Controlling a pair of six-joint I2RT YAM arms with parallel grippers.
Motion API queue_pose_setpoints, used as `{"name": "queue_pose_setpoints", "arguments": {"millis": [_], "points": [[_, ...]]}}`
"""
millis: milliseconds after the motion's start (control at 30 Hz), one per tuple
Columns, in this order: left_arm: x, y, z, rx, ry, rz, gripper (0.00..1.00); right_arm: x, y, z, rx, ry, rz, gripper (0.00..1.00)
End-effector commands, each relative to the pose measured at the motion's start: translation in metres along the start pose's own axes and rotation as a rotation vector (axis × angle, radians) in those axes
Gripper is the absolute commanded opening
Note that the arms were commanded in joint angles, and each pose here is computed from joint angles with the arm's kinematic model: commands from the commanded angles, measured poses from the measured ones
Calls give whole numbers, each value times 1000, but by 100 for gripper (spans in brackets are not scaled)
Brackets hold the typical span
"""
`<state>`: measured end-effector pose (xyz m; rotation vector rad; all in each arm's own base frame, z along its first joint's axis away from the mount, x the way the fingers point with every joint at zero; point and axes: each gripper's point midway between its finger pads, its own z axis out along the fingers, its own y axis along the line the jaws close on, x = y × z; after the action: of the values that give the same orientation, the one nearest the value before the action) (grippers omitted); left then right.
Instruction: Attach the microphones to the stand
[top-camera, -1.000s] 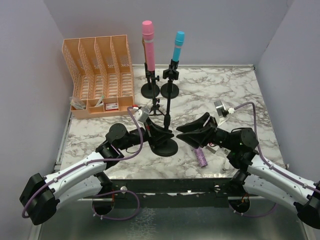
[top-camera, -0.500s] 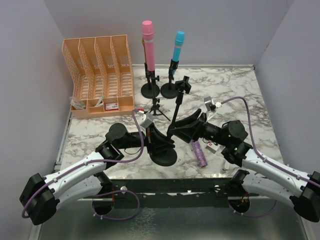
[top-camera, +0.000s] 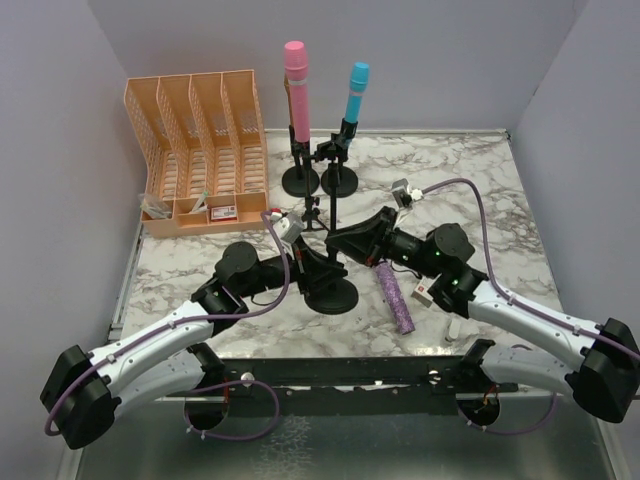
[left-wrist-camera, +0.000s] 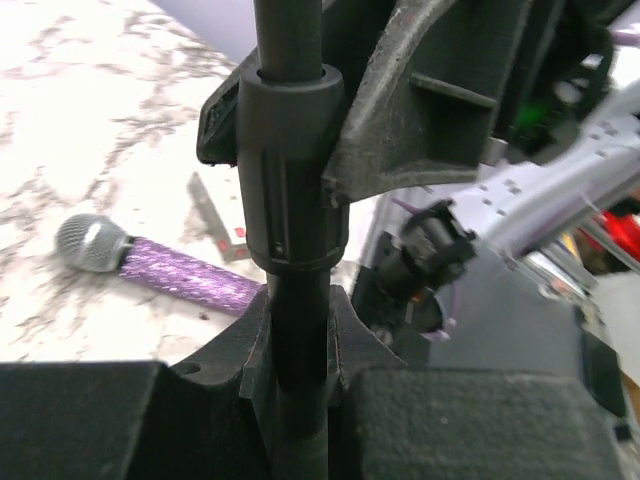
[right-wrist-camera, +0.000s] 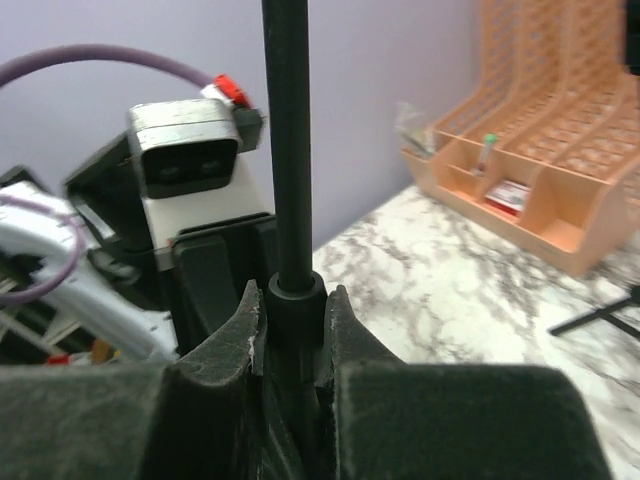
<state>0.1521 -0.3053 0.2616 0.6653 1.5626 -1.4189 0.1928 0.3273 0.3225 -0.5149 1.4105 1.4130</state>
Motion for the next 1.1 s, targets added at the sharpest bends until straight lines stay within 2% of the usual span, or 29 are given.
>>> {"name": "queue_pose_setpoints", "arguments": {"millis": [0,167,267,333,367,467,500,567,700,867,1000,1067], "points": [[-51,34,2,-251,-187,95,0,0,-52,4,297,-13,-39,1],[-67,66,-15,-455,-268,134,0,-4,-92,0,586,-19,-142,1],[-64,68,-14,-456,-241,172,0,-6,-107,-5,734,-11,-174,1],[-59,62,-10,-415,-203,193,0,-5,-103,1,720,17,-180,2],[-58,58,-9,-396,-188,198,0,-5,-91,9,651,38,-176,8],[-53,45,-8,-328,-151,206,0,1,-47,23,377,90,-215,52],[-51,39,-8,-299,-138,208,0,-2,-35,24,316,92,-212,59],[-50,27,-8,-250,-121,202,0,-9,-23,21,218,93,-185,67],[-52,-1,-7,-122,-103,199,0,-25,-6,6,-3,70,-118,72],[-56,-33,-3,34,-67,211,0,-23,22,-7,-253,116,-152,71],[-55,-47,2,124,-24,209,0,-21,39,-11,-377,145,-181,65],[-53,-53,4,161,-12,209,0,-21,46,-12,-422,157,-187,59]]}}
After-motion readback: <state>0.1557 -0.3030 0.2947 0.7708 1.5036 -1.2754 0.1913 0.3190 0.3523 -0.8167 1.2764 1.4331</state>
